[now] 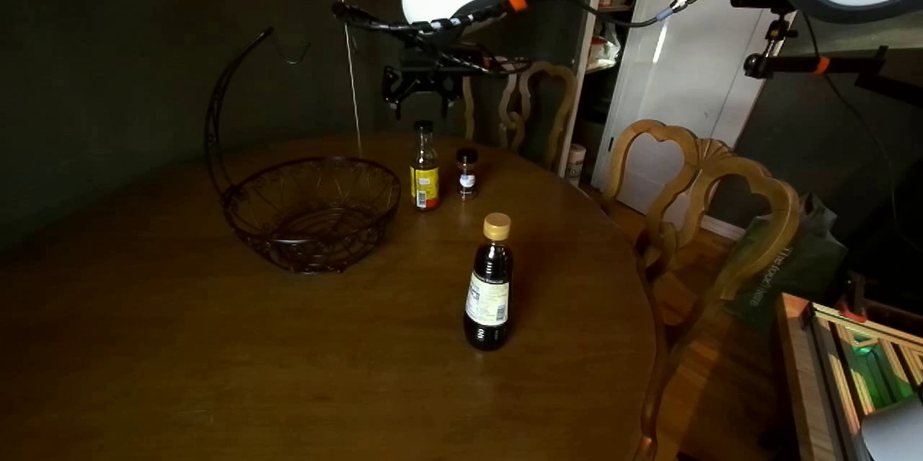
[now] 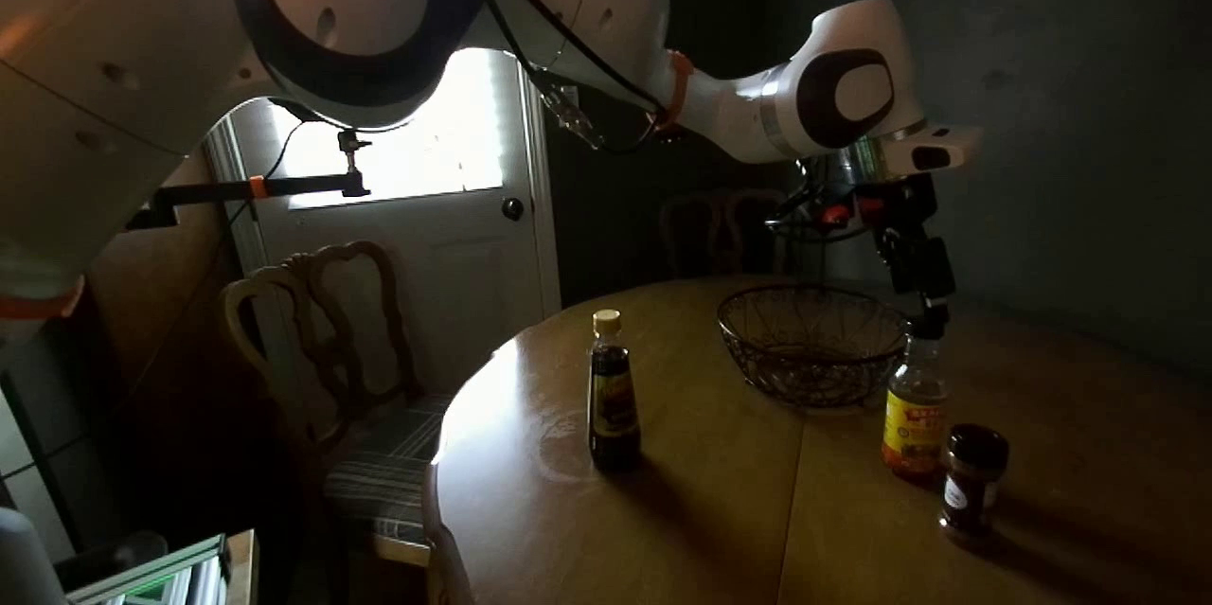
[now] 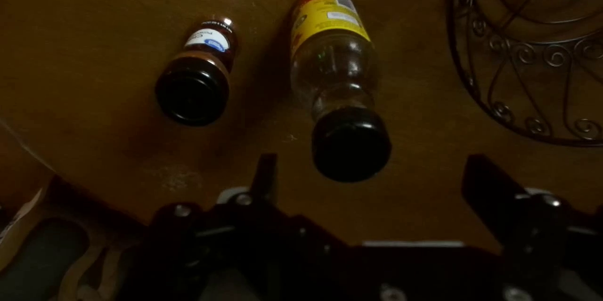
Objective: Move the bottle with the yellow label backwards.
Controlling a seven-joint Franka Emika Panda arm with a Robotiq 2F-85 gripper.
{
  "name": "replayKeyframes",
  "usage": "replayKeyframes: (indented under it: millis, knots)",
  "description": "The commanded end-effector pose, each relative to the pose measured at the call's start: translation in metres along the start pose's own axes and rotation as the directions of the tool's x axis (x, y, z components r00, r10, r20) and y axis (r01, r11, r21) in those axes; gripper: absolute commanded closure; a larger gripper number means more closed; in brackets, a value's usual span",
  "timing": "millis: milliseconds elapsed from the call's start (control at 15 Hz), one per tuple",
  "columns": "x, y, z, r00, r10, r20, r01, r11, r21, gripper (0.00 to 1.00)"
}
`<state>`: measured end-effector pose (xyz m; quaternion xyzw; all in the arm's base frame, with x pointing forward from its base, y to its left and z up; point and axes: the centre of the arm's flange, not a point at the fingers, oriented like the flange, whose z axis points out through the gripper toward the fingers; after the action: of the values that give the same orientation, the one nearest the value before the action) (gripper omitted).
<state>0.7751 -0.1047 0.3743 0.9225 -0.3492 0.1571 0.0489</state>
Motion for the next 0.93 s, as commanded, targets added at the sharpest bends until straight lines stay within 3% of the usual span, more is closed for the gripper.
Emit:
replayKeyframes:
  millis: [0, 200, 400, 667, 867]
  knots:
    - [-0.025, 0.003, -0.019, 0.999, -0.024, -0.039, 0.025, 0.999, 0.041, 0.00]
    - [-0.040, 0.007, -0.047, 0.989, -0.027, -0.144, 0.042, 0.994, 0.101, 0.00]
    - [-0.052, 0.012, -0.078, 0.983, -0.045, -0.178, 0.071, 0.987, 0.146, 0.00]
    - [-0.071, 0.031, -0.129, 0.987, -0.068, -0.144, 0.089, 0.985, 0.146, 0.00]
    - [-0.077, 0.049, -0.173, 0.991, -0.115, -0.063, 0.123, 0.983, 0.139, 0.00]
